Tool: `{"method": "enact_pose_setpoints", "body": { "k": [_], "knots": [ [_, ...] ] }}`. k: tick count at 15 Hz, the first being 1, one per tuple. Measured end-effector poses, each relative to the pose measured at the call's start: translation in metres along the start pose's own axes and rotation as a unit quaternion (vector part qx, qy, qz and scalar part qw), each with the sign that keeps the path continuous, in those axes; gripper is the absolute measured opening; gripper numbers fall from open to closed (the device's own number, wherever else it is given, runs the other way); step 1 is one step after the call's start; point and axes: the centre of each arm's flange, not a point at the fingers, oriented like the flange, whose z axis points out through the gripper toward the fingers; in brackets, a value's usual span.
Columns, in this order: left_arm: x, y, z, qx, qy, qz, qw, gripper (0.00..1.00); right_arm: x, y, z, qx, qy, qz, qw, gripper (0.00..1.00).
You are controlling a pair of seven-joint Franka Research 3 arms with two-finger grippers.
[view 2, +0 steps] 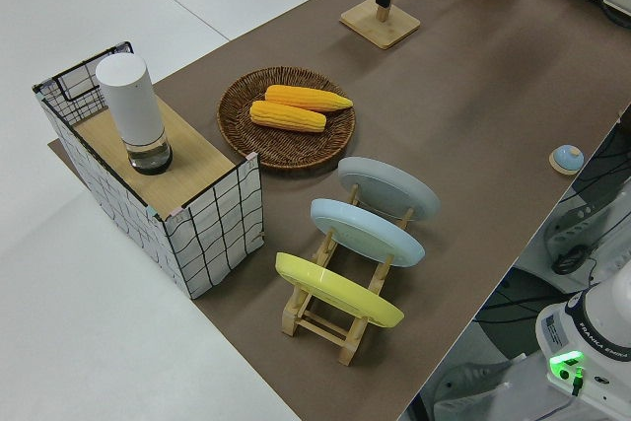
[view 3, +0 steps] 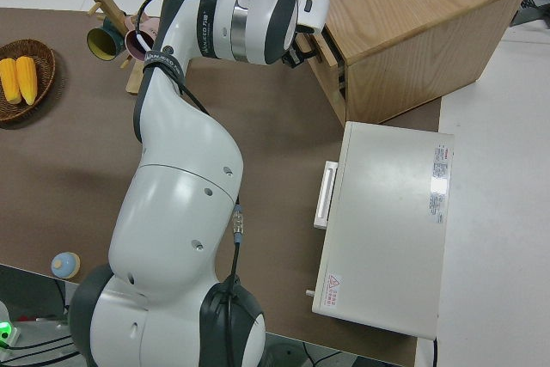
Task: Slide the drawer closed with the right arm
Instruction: 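Press the right gripper against the drawer front until fully shut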
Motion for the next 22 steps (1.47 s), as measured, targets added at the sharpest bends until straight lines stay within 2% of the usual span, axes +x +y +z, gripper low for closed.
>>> {"method": "enact_pose_setpoints", "body": {
  "k": [6,14,16,18,19,20,22],
  "knots": [
    [0.0,0.0,0.0,0.0,0.0,0.0,1.0,1.0,0.006,0.004,-0.001,0.002,0.004,-0.007,1.0,0.01],
    [0.0,0.0,0.0,0.0,0.0,0.0,1.0,1.0,-0.001,-0.003,0.002,-0.003,0.006,-0.027,0.9996,0.01],
    [0.0,0.0,0.0,0.0,0.0,0.0,1.0,1.0,-0.011,-0.012,0.004,-0.01,0.011,-0.043,0.999,0.01],
    [0.0,0.0,0.0,0.0,0.0,0.0,1.0,1.0,-0.031,-0.026,0.008,-0.033,0.015,-0.07,0.9969,0.01],
    [0.0,0.0,0.0,0.0,0.0,0.0,1.0,1.0,-0.044,-0.032,0.01,-0.048,0.012,-0.085,0.9951,0.01],
    [0.0,0.0,0.0,0.0,0.0,0.0,1.0,1.0,-0.063,-0.042,0.014,-0.067,0.006,-0.114,0.9912,0.01],
    [0.0,0.0,0.0,0.0,0.0,0.0,1.0,1.0,-0.091,-0.054,0.017,-0.087,-0.014,-0.154,0.9841,0.01]
  ]
}}
